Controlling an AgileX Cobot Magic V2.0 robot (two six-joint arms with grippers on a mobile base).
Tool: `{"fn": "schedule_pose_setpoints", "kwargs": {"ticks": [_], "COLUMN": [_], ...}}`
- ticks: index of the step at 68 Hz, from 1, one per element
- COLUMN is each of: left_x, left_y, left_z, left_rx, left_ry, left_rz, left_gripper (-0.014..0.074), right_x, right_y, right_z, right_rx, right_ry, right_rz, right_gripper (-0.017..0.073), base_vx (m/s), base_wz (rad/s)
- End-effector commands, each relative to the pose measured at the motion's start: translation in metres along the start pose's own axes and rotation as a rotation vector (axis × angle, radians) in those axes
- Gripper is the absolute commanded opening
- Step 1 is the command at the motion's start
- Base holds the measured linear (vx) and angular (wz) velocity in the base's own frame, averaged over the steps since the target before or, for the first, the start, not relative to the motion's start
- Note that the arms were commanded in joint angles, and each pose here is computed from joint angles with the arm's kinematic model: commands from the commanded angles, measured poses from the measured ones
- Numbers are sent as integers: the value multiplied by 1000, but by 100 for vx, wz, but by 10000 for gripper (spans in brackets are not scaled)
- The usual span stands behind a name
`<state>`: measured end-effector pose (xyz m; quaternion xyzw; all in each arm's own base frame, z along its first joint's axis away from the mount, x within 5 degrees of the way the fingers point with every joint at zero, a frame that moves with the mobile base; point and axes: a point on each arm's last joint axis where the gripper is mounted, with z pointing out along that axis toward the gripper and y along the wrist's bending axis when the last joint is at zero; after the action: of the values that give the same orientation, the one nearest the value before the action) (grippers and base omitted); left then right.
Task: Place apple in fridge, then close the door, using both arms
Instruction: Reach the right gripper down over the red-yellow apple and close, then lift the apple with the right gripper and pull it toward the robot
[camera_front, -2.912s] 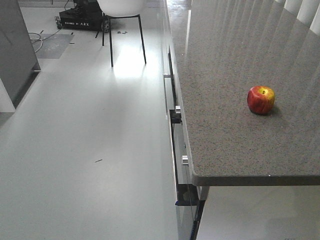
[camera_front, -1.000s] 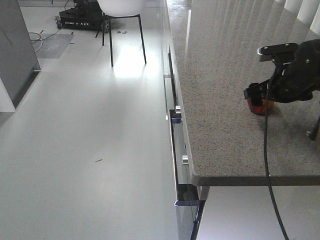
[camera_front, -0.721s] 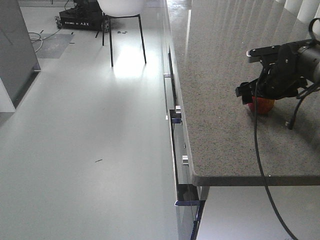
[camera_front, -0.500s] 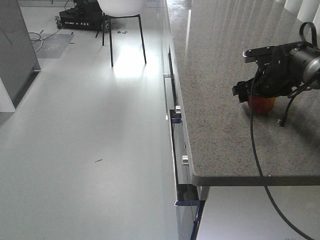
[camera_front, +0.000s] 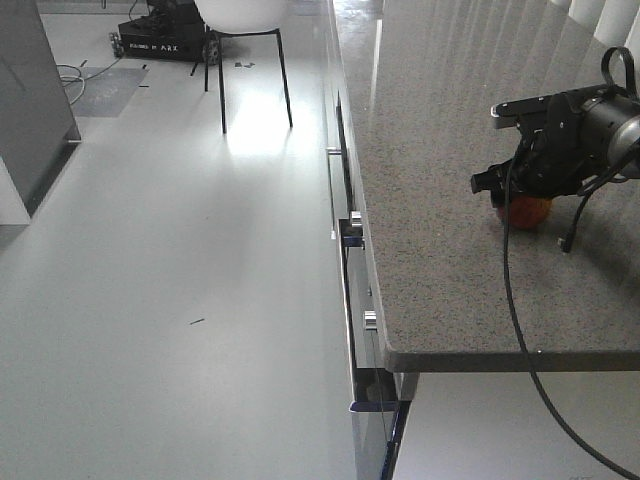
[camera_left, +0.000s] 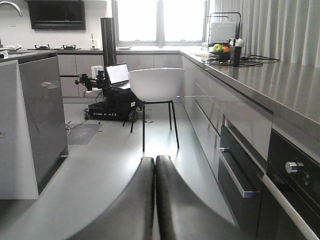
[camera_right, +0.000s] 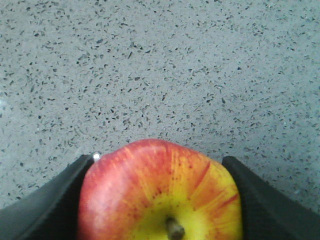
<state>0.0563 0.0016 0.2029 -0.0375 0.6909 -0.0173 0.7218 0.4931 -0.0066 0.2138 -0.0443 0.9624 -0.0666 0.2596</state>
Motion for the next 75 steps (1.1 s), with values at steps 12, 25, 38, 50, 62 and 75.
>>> {"fn": "schedule_pose_setpoints", "kwargs": {"ticks": [12, 25, 38, 50, 62, 75], "left_x": [-6, -6, -5, -5, -5, -5], "left_y": [0, 0, 0, 0, 0, 0], "left_z": [-1, -1, -1, -1, -1, -1], "left_rx": [2, 2, 2, 2, 2, 2], "left_ry": [-83, -83, -82, -82, -82, -82], "left_rz": [-16, -16, -16, -16, -16, -16], "left_gripper": [-6, -6, -6, -6, -6, -6], "right_x": [-25, -26, -6, 26, 61, 102], "right_y": [-12, 7, 57, 97, 126, 140], "right_z": [-71, -112, -143, -175, -217, -258], "right_rx": [15, -128, -254, -315, -398, -486], "right_ry": [-173, -211, -209, -231, -277, -347], "right_rz": [19, -7, -153, -242, -308, -350], "right_gripper": [237, 190, 188, 188, 188, 188], "base_vx": [0, 0, 0, 0, 0, 0], "base_wz": [0, 0, 0, 0, 0, 0]}}
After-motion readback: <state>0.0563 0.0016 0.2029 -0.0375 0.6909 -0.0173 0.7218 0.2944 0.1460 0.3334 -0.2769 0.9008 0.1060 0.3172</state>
